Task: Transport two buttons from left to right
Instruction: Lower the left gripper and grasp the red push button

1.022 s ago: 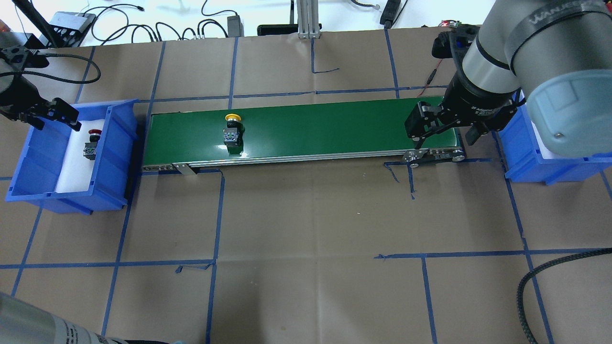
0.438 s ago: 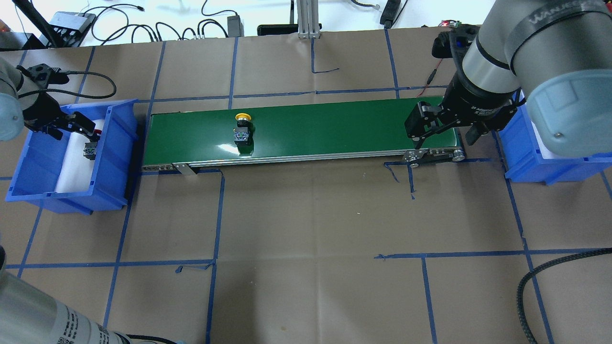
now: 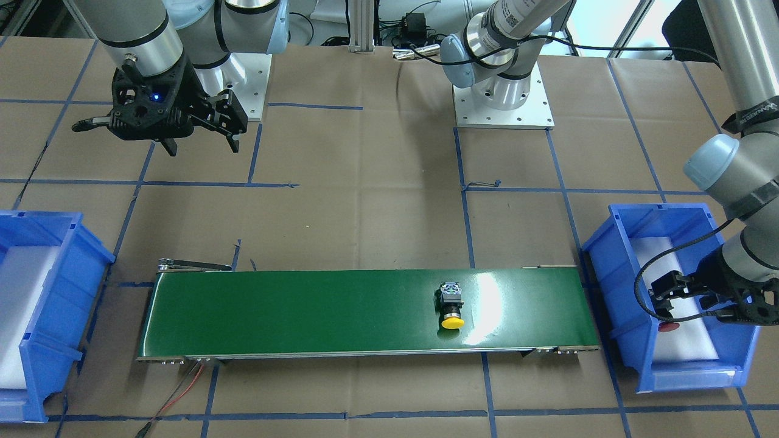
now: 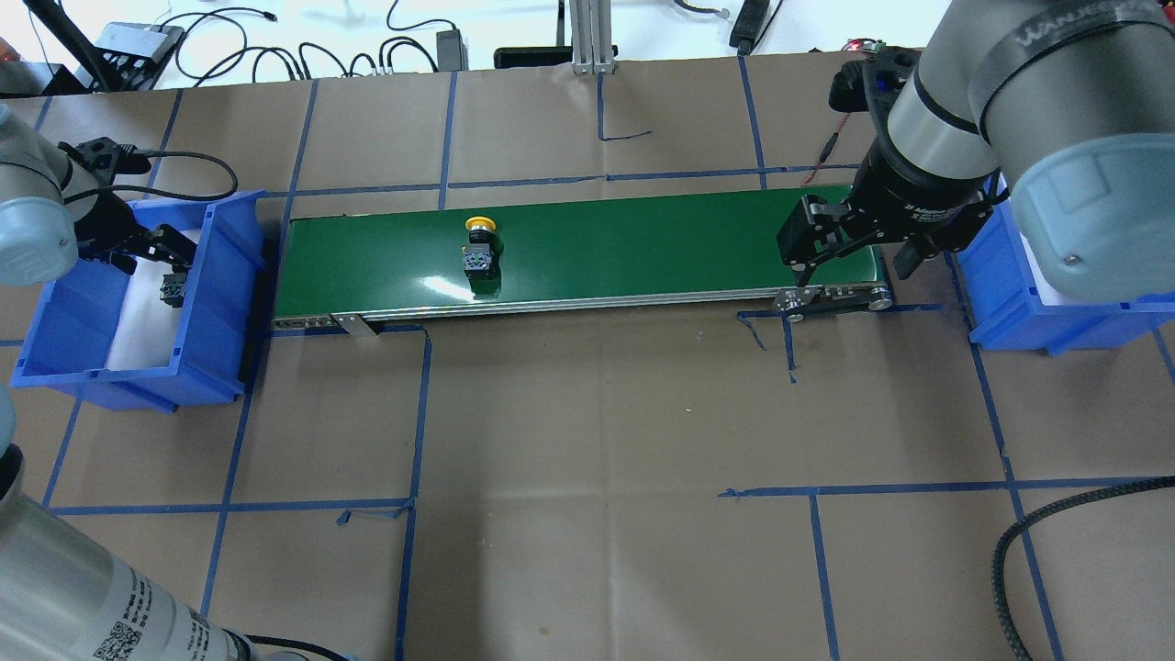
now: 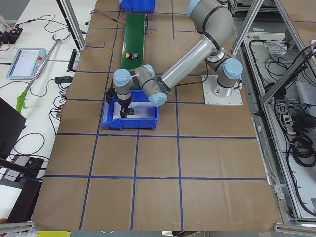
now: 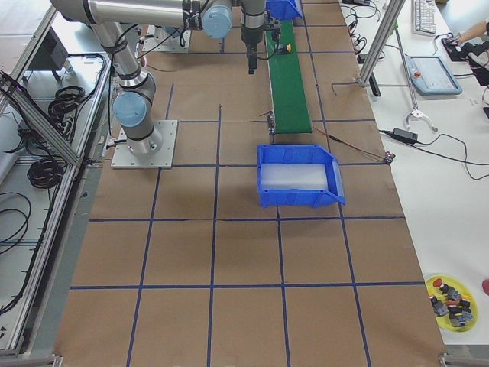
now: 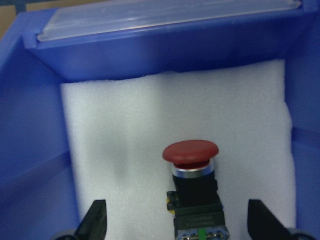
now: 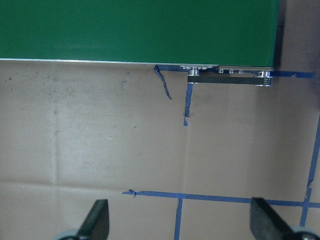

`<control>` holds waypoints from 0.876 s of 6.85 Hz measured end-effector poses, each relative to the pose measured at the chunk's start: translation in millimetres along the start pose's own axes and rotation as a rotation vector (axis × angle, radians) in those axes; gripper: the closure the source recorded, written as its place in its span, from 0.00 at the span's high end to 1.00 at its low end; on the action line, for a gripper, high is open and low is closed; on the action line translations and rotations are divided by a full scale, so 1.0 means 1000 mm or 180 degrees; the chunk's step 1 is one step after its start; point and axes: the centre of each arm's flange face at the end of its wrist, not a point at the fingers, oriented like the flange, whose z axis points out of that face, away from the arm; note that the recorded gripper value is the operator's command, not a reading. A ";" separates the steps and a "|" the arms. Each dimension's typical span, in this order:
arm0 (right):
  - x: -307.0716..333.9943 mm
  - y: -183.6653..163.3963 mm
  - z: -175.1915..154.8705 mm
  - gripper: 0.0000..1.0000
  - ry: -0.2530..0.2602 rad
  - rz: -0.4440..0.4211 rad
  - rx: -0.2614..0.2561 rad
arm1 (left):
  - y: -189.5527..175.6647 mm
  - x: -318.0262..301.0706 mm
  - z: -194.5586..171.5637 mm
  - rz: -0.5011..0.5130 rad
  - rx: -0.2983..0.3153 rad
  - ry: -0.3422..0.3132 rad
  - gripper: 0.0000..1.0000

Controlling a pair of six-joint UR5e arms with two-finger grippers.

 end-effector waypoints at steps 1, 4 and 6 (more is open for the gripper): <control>0.000 0.000 0.000 1.00 0.0000 0.0000 0.0000 | -0.001 0.000 0.006 -0.0001 -0.0015 0.0019 0.88; 0.000 0.000 0.000 1.00 0.0000 0.0000 0.0000 | -0.002 0.001 0.011 0.0000 0.0001 0.0073 0.28; 0.000 0.000 0.000 1.00 0.0000 0.0000 0.0000 | -0.005 -0.001 0.002 0.0008 0.0042 0.0053 0.21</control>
